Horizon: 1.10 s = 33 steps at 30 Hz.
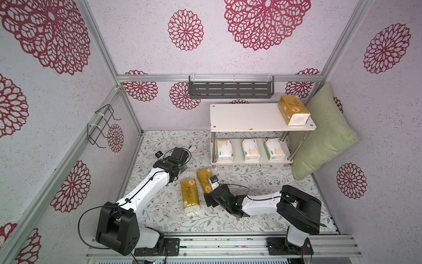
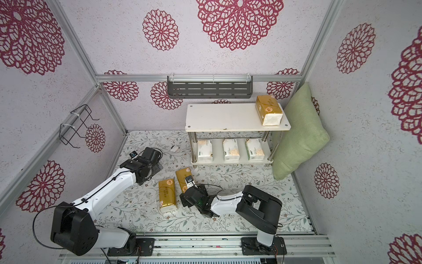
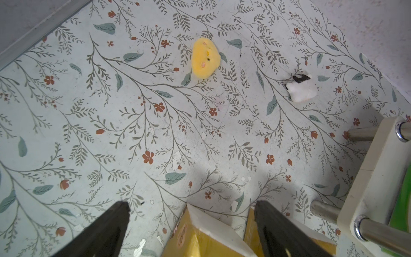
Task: Place the tissue boxes on the shelf by color
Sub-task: Pick up the box of tissues from the center of the board.
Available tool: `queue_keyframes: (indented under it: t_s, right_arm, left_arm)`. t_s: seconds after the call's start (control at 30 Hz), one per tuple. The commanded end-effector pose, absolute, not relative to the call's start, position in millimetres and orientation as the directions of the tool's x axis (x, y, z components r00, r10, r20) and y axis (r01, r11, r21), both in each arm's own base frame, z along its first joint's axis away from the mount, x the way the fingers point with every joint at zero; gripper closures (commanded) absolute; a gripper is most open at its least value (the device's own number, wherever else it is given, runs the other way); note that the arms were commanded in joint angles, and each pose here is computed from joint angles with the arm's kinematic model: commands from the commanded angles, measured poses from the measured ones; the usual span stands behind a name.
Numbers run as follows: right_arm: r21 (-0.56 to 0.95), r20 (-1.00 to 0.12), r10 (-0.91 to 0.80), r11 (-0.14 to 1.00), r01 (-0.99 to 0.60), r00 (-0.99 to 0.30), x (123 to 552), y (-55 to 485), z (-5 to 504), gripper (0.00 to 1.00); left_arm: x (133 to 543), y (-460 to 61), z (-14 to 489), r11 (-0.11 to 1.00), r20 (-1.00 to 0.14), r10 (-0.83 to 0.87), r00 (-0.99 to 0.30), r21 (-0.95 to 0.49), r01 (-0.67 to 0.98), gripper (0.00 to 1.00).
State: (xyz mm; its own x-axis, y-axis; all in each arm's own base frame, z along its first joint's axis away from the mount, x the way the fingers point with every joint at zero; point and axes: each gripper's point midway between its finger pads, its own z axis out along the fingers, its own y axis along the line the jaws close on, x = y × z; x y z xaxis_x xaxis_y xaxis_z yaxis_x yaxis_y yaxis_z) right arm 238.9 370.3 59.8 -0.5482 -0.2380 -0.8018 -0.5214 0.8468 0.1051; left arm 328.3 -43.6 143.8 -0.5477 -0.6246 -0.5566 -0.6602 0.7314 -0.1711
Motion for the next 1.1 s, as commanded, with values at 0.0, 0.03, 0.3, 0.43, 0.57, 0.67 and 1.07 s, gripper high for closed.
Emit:
queue_keyframes:
  t_s: [0.0,0.03,0.3,0.43,0.57,0.67,1.07]
  right_arm:
    - [0.087,-0.828,-0.228,0.85,-0.519,-0.512,245.5,372.1,62.0,0.03]
    - [0.084,-0.831,-0.227,0.851,-0.518,-0.508,246.7,372.4,62.5,0.02]
    - [0.067,-0.839,-0.233,0.853,-0.517,-0.492,250.9,376.2,60.2,0.01]
    - [0.072,-0.847,-0.217,0.858,-0.509,-0.486,253.2,374.6,59.8,0.03]
    - [0.082,-0.85,-0.21,0.853,-0.515,-0.482,253.2,375.0,62.5,0.11]
    - [0.089,-0.852,-0.206,0.85,-0.52,-0.481,252.0,373.8,67.9,0.12]
    - [0.078,-0.873,-0.219,0.82,-0.567,-0.436,241.9,361.3,124.6,0.19]
  left_arm:
    - [331.8,-42.7,138.5,0.727,-0.551,-0.631,-0.546,-0.174,-0.665,0.05]
    - [332.0,-43.1,138.2,0.727,-0.549,-0.631,-0.547,-0.174,-0.664,0.05]
    - [331.2,-42.3,137.7,0.727,-0.55,-0.63,-0.549,-0.171,-0.665,0.05]
    - [330.2,-42.6,135.4,0.727,-0.547,-0.631,-0.55,-0.169,-0.665,0.05]
    - [329.3,-42.7,133.2,0.727,-0.542,-0.632,-0.554,-0.167,-0.666,0.05]
    - [329.2,-42.9,133.0,0.728,-0.542,-0.632,-0.554,-0.168,-0.665,0.05]
    - [333.1,-33.0,138.6,0.724,-0.566,-0.624,-0.539,-0.158,-0.671,0.04]
